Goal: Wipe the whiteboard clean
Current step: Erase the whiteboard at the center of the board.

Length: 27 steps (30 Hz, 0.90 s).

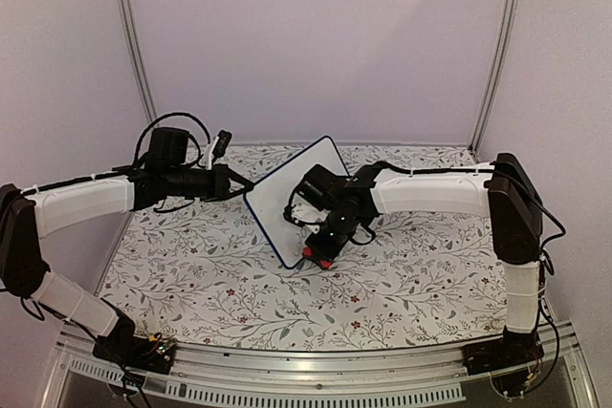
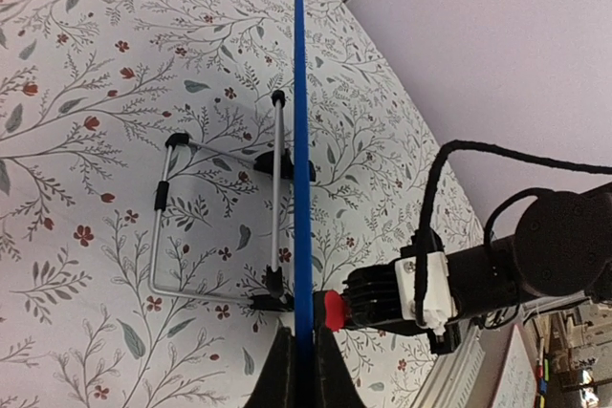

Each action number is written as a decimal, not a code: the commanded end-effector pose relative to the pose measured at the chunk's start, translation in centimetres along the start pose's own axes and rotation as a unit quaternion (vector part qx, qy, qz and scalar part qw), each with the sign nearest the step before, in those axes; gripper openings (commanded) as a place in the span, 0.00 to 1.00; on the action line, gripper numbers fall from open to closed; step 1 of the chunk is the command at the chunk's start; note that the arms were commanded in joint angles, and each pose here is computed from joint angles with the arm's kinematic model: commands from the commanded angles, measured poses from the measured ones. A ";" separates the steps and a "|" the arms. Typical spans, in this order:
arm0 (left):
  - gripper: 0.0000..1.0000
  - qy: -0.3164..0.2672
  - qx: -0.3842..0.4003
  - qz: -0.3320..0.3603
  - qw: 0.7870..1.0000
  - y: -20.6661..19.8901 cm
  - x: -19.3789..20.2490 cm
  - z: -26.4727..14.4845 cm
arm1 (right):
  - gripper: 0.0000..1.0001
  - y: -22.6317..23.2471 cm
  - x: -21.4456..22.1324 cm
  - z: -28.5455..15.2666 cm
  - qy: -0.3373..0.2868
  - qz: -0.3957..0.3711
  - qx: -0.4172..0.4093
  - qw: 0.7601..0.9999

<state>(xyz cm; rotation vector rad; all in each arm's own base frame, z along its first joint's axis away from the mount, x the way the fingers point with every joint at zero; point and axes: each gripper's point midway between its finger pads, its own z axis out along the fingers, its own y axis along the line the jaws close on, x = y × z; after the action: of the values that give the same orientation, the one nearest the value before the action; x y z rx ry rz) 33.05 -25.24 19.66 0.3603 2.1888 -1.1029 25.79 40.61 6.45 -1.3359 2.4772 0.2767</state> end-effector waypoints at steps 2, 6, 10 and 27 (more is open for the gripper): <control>0.00 -0.037 0.032 0.027 0.998 -1.8 -1.9 -0.9 | 0.04 1.1 -1.8 -0.7 -0.027 -0.007 -0.013 1.000; 0.00 -0.037 0.033 0.027 0.998 -1.8 -2.0 -1.0 | 0.04 1.2 -1.8 -0.2 -0.022 -0.011 -0.010 1.000; 0.00 -0.037 0.034 0.028 0.998 -1.9 -2.0 -1.0 | 0.04 1.6 -1.8 0.1 -0.021 -0.015 -0.011 1.000; 0.00 -0.038 0.036 0.027 0.998 -1.9 -1.9 -1.1 | 0.04 2.1 -1.2 1.3 0.000 -0.028 -0.006 1.000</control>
<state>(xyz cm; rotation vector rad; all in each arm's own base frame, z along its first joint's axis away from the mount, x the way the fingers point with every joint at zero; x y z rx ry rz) 33.00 -25.42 19.97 0.3630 2.1778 -1.1238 24.91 42.48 6.20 -1.3783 2.4456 0.2948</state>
